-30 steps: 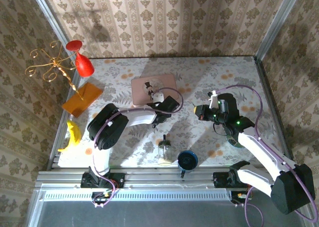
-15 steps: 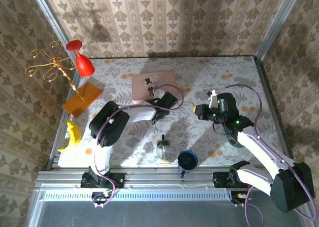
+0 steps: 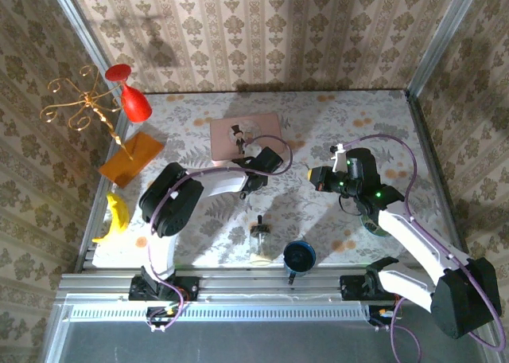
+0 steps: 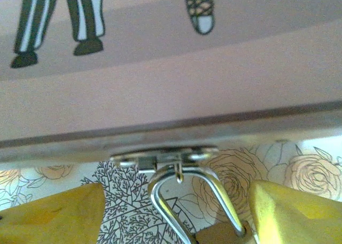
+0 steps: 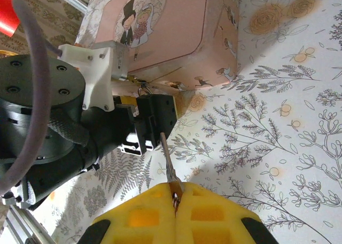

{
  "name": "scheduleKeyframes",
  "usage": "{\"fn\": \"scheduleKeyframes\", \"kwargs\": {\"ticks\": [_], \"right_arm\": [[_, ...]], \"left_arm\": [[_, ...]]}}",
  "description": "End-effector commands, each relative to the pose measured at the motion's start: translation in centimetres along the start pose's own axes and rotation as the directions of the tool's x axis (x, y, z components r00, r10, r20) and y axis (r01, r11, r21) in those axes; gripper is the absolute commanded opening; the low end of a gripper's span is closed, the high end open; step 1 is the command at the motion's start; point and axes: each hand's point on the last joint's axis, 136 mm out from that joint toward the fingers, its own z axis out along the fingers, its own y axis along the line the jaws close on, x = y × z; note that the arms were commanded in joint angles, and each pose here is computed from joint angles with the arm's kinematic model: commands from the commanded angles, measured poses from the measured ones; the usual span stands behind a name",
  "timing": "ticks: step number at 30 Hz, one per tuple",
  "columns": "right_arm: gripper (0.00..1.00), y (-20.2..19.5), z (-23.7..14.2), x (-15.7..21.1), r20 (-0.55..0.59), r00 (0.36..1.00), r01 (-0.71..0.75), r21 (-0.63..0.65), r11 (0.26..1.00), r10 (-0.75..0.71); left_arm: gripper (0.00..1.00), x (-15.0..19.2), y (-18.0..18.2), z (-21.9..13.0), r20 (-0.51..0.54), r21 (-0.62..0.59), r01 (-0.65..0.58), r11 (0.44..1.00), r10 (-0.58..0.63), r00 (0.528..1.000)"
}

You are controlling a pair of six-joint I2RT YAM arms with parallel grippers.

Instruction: Unlock a padlock with a key

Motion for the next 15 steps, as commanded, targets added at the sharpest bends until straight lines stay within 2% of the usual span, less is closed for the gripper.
{"fn": "scheduleKeyframes", "kwargs": {"ticks": [1, 7, 15], "right_arm": [[0.00, 0.8, -0.2, -1.0, 0.020, 1.000, -0.003, -0.027, 1.000, 0.004], [0.00, 0.9, -0.2, -1.1, 0.022, 1.000, -0.005, -0.029, 1.000, 0.005], [0.00, 0.7, -0.2, -0.8, 0.020, 1.000, -0.012, -0.029, 1.000, 0.013]], "left_arm": [[0.71, -0.5, 0.3, -1.9, 0.014, 0.001, -0.010, 1.000, 0.010, 1.000], [0.69, -0.2, -0.4, -1.6, 0.012, 0.033, 0.014, 0.999, -0.014, 1.000], [0.69, -1.0, -0.5, 0.0, 0.040, 0.013, 0.034, 0.999, -0.034, 0.999]]}}
